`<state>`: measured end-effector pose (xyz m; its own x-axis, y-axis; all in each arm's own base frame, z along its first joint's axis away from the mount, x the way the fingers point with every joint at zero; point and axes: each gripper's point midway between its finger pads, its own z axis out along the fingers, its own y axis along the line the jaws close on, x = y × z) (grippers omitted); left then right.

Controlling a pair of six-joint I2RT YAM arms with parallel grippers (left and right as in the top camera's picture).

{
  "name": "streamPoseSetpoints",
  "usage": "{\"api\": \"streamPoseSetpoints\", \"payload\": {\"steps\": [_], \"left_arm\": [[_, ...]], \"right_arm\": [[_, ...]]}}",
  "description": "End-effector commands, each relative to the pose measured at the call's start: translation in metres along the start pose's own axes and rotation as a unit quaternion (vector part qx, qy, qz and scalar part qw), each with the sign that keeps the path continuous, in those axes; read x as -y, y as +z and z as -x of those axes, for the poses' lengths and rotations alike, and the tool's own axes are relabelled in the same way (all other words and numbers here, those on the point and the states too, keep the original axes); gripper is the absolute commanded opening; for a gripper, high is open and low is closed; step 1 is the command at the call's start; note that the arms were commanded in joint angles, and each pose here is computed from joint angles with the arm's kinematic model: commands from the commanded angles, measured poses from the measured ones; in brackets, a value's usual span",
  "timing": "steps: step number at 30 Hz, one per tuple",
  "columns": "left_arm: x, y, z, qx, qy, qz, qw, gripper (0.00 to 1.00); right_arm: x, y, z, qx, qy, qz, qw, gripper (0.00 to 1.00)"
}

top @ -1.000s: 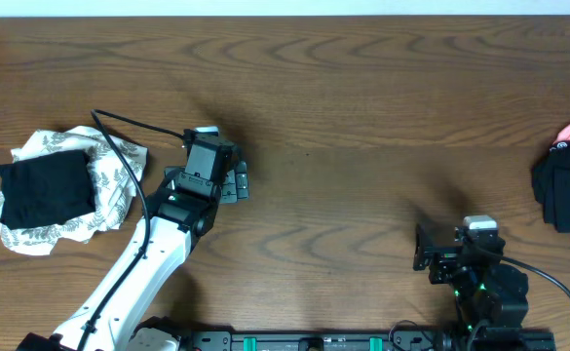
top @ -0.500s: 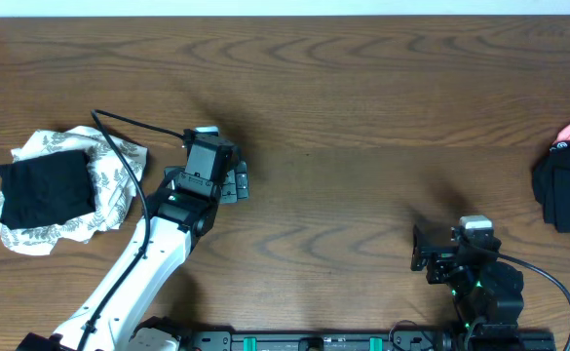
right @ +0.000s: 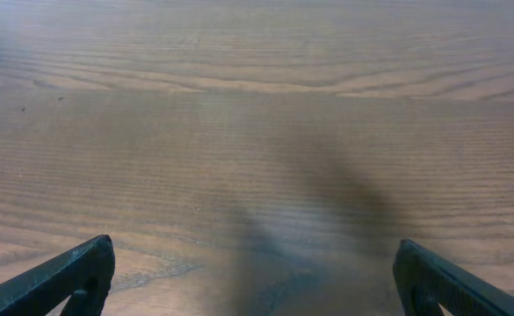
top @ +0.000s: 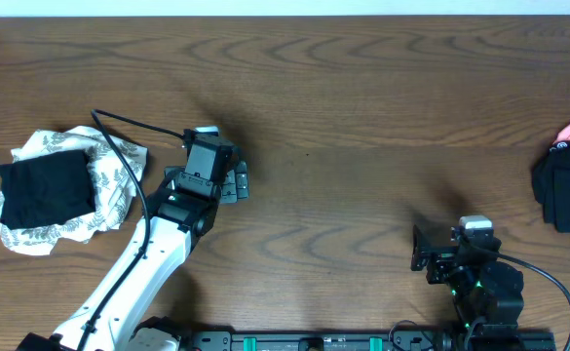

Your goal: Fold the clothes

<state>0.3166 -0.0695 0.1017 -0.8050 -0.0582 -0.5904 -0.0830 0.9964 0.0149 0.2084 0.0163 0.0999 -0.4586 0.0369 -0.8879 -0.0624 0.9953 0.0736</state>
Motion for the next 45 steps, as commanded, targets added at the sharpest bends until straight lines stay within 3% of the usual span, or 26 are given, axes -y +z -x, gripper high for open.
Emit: {"api": "streamPoseSetpoints", "payload": {"steps": [1,5,13,20,24,35,45], "left_arm": [[0.000,-0.005,0.008,0.012,0.003,0.001,1.000,0.98],[-0.001,-0.016,0.011,0.029,-0.001,-0.004,1.000,0.98],[-0.046,-0.054,0.014,0.111,-0.035,0.039,0.992,0.98],[-0.080,-0.083,-0.003,0.188,-0.113,-0.005,0.976,0.98],[-0.081,-0.090,-0.016,0.222,-0.098,-0.038,0.969,0.98],[-0.077,-0.062,-0.060,0.241,-0.093,-0.060,0.964,0.98],[-0.077,-0.059,-0.062,0.281,-0.095,-0.066,0.953,0.98]], "right_arm": [[0.000,0.000,0.001,0.005,0.007,0.001,1.000,0.99],[0.000,0.000,0.001,0.005,0.007,0.001,1.000,0.99],[0.000,0.000,0.001,0.005,0.007,0.001,1.000,0.99],[0.000,0.000,0.001,0.005,0.007,0.001,1.000,0.99],[0.000,0.000,0.001,0.005,0.007,0.001,1.000,0.99],[0.000,0.000,0.001,0.005,0.007,0.001,1.000,0.99],[0.000,0.000,0.001,0.005,0.007,0.001,1.000,0.99]]}}
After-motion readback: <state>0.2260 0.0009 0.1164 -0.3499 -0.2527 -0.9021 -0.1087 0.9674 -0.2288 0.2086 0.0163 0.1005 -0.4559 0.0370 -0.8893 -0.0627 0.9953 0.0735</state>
